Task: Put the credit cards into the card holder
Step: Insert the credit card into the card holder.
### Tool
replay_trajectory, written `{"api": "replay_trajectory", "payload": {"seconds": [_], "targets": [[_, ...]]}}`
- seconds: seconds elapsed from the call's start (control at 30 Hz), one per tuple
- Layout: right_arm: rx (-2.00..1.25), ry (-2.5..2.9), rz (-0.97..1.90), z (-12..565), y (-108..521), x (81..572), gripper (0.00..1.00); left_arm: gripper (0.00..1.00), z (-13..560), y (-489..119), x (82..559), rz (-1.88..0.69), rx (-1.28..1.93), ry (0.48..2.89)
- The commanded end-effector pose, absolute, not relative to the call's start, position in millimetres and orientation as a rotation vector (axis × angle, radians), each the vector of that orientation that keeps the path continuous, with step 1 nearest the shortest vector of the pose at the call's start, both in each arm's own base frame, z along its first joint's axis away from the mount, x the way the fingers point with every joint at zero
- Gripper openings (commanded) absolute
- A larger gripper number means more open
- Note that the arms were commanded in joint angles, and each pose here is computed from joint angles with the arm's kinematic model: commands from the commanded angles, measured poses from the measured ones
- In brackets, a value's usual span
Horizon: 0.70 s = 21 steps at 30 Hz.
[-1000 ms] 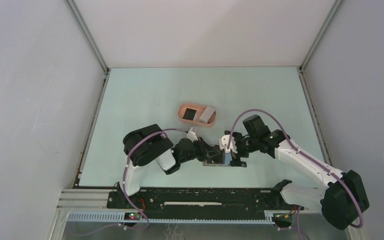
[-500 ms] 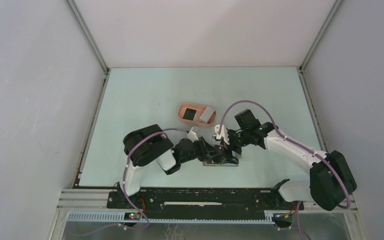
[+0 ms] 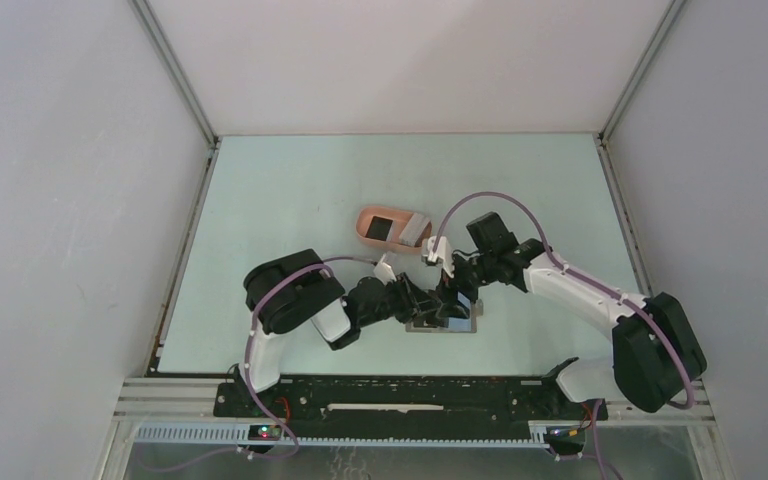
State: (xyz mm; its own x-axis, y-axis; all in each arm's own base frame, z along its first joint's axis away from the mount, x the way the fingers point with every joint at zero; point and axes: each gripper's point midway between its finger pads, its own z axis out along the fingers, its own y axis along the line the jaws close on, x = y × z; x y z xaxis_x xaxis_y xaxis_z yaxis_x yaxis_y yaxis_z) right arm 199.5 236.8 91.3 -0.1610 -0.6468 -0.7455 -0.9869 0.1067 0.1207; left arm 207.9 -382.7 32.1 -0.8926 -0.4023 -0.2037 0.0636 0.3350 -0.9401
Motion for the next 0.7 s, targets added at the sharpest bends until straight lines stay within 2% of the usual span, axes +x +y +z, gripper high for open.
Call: {"api": "replay_trajectory", "payload": {"seconds": [0.0, 0.1, 0.27, 0.37, 0.53, 0.67], "targets": [[-1.389, 1.937, 0.923, 113.3, 243.7, 223.5, 0.78, 0.35, 28.0, -371.9, 207.4, -1.530, -0.278, 2.206], [-1.242, 2.069, 0.926, 111.3, 238.6, 241.7, 0.64, 0.35, 28.6, -370.9, 207.7, -1.532, -0.267, 2.200], [-1.035, 2.289, 0.890, 96.6, 237.8, 261.5, 0.36, 0.35, 29.1, -373.4, 207.1, -1.541, -0.247, 2.201], [-0.990, 2.339, 0.846, 88.2, 242.6, 266.9, 0.25, 0.35, 28.7, -374.6, 206.4, -1.546, -0.241, 2.204], [-0.934, 2.391, 0.897, 85.4, 253.6, 265.9, 0.13, 0.36, 28.9, -376.4, 206.8, -1.551, -0.232, 2.203], [-0.932, 2.422, 0.938, 79.4, 262.5, 259.6, 0.10, 0.36, 28.4, -379.3, 206.6, -1.559, -0.227, 2.207]]}}
